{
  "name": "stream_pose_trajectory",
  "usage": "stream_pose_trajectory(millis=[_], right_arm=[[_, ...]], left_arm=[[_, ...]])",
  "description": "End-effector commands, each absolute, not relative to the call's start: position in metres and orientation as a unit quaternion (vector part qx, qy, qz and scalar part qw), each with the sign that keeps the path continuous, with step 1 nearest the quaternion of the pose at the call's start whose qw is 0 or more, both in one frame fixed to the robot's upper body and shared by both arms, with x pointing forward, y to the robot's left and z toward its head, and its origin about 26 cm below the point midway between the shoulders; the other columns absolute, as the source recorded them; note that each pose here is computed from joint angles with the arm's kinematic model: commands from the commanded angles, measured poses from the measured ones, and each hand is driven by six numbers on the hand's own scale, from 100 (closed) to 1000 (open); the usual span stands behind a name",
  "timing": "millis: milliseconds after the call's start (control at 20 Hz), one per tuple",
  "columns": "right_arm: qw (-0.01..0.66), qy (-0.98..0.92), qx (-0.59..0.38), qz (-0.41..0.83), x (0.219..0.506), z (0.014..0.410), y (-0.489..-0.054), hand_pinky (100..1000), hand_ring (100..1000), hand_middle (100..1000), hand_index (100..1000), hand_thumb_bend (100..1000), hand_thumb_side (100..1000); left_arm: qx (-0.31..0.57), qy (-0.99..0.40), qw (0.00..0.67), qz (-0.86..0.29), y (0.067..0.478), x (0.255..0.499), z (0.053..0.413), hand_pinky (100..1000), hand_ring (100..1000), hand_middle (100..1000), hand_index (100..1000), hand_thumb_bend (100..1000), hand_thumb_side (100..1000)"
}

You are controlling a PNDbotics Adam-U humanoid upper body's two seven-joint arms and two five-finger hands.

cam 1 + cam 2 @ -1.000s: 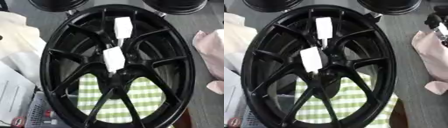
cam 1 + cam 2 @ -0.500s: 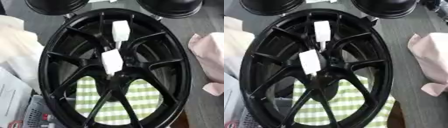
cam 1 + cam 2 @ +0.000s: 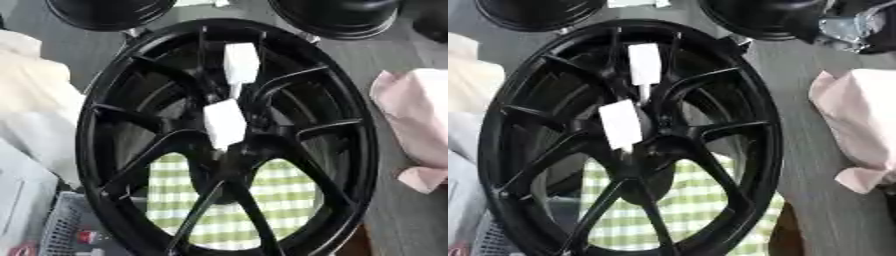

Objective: Pull the pin out of the wheel hub.

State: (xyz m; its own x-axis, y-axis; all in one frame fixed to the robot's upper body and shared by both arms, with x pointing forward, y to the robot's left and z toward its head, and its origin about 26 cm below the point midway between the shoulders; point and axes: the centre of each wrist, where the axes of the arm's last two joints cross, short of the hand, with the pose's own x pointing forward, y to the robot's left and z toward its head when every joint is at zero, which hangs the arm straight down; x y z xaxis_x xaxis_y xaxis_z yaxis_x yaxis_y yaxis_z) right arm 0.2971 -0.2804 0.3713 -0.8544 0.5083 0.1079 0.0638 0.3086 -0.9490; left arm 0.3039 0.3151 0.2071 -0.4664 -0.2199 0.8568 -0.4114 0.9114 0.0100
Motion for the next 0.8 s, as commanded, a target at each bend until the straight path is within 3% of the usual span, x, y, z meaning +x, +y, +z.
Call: stream_pose_trajectory(millis=[50,450,800], right_arm=[[0.171,-0.750,-0.209,0.604,0.296,0.382,-0.275,843,728,675,769,465,408],[0.115,-0.689,-0.211,0.684,0.322,0.386,-0.243,848,750,699,781,491,418],[0.121,-0.649,-0.195,0.725,0.343,0.397,-0.234,849,751,700,782,494,418]], left_arm=[[0.196,-0.857,0.470,0.083,0.319,0.302,0.216,574,591,527,672,752,469],[0.197,-0.856,0.472,0.075,0.319,0.302,0.216,574,591,527,672,751,469],[0.197,-0.855,0.474,0.076,0.320,0.302,0.215,574,591,527,672,751,469]])
